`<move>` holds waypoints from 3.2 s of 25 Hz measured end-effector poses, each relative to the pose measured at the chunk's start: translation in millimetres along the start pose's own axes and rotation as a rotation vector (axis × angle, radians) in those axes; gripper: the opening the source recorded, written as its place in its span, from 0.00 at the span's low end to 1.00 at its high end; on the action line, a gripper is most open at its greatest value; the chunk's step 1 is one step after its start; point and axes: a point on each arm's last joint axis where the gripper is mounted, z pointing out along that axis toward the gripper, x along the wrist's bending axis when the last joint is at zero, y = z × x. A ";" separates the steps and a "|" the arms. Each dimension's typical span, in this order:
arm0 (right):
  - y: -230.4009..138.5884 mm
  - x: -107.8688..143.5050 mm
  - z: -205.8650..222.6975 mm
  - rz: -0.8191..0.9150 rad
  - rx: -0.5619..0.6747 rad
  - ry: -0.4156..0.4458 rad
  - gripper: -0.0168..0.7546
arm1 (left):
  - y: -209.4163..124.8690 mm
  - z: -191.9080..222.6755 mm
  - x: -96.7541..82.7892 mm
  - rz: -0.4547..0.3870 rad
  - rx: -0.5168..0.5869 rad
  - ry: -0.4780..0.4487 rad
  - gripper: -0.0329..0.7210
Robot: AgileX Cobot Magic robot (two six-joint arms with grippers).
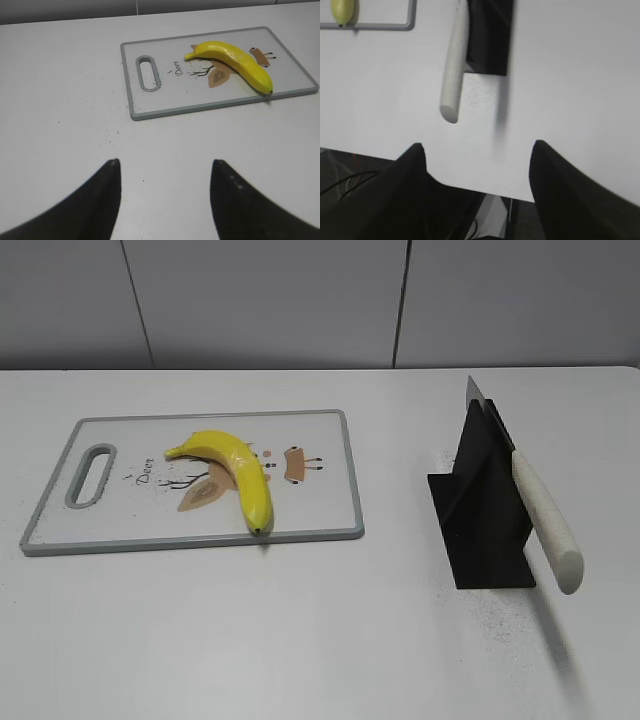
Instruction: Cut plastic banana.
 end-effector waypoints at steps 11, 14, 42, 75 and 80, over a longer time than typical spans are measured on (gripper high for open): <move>39.3 32.1 104.6 -0.050 0.384 0.003 0.62 | 0.0 0.0 0.0 0.000 0.000 0.000 0.78; 39.3 32.2 134.6 -0.053 0.460 -0.084 0.62 | 0.0 0.0 0.0 0.000 0.000 0.000 0.78; 50.4 34.2 185.8 0.119 0.560 -0.155 0.27 | 0.0 0.0 0.0 0.000 0.000 0.000 0.78; 176.1 80.2 159.5 -1.101 0.189 0.105 0.27 | 165.3 113.9 34.7 0.508 0.173 -0.188 0.78; 177.6 81.5 196.2 -1.346 0.221 0.201 0.27 | 204.6 166.2 33.3 0.772 0.145 -0.346 0.78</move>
